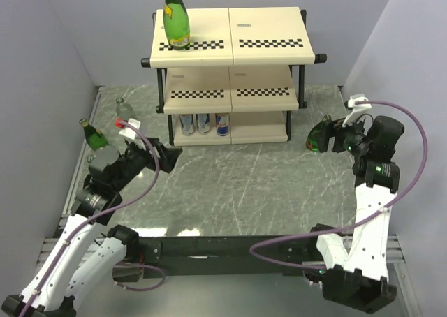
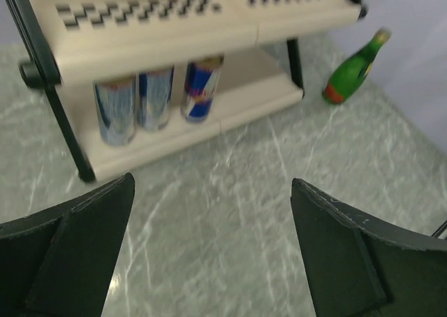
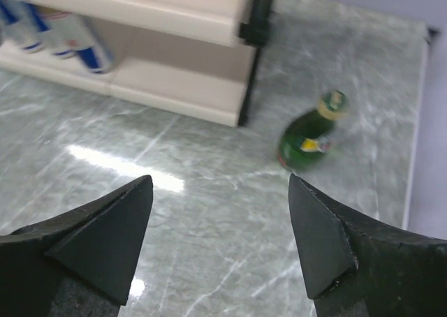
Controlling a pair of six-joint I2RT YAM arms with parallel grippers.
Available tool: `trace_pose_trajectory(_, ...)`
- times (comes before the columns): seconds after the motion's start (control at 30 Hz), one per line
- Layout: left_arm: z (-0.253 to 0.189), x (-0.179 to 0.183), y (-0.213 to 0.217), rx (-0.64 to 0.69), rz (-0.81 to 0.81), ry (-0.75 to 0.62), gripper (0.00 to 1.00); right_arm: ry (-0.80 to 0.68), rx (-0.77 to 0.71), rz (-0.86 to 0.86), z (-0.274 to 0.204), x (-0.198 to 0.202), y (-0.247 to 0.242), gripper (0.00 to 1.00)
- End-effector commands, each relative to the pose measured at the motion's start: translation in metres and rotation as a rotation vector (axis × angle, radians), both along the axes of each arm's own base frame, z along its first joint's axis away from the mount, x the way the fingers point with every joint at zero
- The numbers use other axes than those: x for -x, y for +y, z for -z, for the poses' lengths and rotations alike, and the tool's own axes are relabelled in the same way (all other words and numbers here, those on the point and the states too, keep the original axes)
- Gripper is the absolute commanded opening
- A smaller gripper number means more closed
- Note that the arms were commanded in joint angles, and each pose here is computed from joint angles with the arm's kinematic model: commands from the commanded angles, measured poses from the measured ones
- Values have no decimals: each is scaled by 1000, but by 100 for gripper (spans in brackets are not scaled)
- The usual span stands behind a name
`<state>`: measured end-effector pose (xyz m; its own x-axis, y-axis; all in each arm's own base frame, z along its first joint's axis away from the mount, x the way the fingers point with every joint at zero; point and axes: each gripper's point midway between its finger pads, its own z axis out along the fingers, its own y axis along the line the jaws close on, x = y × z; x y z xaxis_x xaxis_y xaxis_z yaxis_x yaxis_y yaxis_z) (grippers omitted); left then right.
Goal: Place and organize the beverage onto the shelf
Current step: Pick up the drink from the center of the board.
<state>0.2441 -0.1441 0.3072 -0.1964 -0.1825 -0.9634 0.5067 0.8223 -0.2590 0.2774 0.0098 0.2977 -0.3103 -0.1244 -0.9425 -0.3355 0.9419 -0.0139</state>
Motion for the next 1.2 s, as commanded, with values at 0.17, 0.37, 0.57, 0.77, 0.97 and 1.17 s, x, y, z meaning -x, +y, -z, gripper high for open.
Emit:
trace_pose_trajectory(0.17, 8, 7, 17, -28, -60, -76, 100, 67, -56, 172, 23, -26, -38, 84)
trace_pose_trajectory(0.37, 13, 8, 26, -25, -113, -56, 100, 96, -108, 217, 40, -59, -61, 80)
trace_pose_trajectory(0.57, 14, 9, 24, -24, -99, -53, 100, 116, -149, 216, 54, -89, -70, 75)
trace_pose_trajectory(0.77, 15, 9, 22, -27, -86, -48, 100, 145, -113, 262, 72, -115, -84, 72)
trace_pose_trajectory(0.97, 16, 9, 21, -30, -83, -45, 100, 126, -57, 298, 80, -137, -98, 71)
trace_pose_trajectory(1.17, 19, 7, 23, -37, -96, -39, 100, 164, -69, 265, 95, -160, -93, 64)
